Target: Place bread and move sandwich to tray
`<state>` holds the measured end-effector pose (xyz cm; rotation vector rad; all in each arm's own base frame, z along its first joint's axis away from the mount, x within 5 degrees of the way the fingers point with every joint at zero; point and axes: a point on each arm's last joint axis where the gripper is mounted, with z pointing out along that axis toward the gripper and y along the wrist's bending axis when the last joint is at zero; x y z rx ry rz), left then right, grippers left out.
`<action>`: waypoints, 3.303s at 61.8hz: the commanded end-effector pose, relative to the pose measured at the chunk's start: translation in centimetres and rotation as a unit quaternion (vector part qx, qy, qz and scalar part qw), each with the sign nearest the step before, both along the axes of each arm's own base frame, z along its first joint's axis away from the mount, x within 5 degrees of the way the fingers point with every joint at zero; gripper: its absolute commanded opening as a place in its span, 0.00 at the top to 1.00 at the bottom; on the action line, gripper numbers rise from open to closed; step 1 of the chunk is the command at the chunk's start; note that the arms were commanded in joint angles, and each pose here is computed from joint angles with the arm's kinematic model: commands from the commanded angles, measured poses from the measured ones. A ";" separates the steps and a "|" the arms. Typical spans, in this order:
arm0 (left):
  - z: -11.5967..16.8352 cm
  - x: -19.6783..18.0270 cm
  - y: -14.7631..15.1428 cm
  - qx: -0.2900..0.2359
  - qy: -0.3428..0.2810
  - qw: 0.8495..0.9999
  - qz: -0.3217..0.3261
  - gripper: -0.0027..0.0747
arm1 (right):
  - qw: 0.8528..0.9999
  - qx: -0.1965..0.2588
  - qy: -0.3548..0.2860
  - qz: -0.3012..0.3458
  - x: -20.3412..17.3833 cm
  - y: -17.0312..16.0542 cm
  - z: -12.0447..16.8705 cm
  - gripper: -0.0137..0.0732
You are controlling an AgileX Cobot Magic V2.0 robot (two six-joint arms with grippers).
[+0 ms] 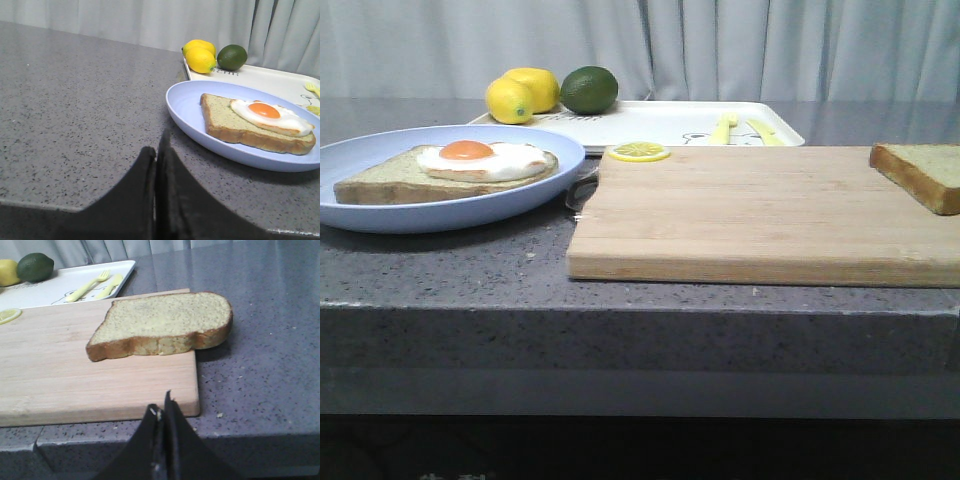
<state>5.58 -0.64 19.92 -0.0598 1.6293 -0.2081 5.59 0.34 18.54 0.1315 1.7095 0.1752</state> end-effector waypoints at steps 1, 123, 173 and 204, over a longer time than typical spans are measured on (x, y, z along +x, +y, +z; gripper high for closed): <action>0.8 -0.2 0.1 -0.011 -0.050 0.999 0.004 0.99 | 0.999 -0.008 -0.053 -0.009 -0.1 -0.2 1.0 0.92; 12.4 3.8 -0.2 0.044 -0.012 0.999 0.002 0.99 | 1.000 -0.008 0.013 0.008 3.5 0.2 14.3 0.92; 13.1 5.6 -0.3 0.046 -0.010 0.999 0.005 0.15 | 1.000 0.006 0.022 0.007 5.0 0.2 14.1 0.09; 13.2 5.6 -0.3 0.046 -0.017 0.999 0.006 0.29 | 0.983 0.033 0.163 -0.079 13.9 -3.5 17.0 0.09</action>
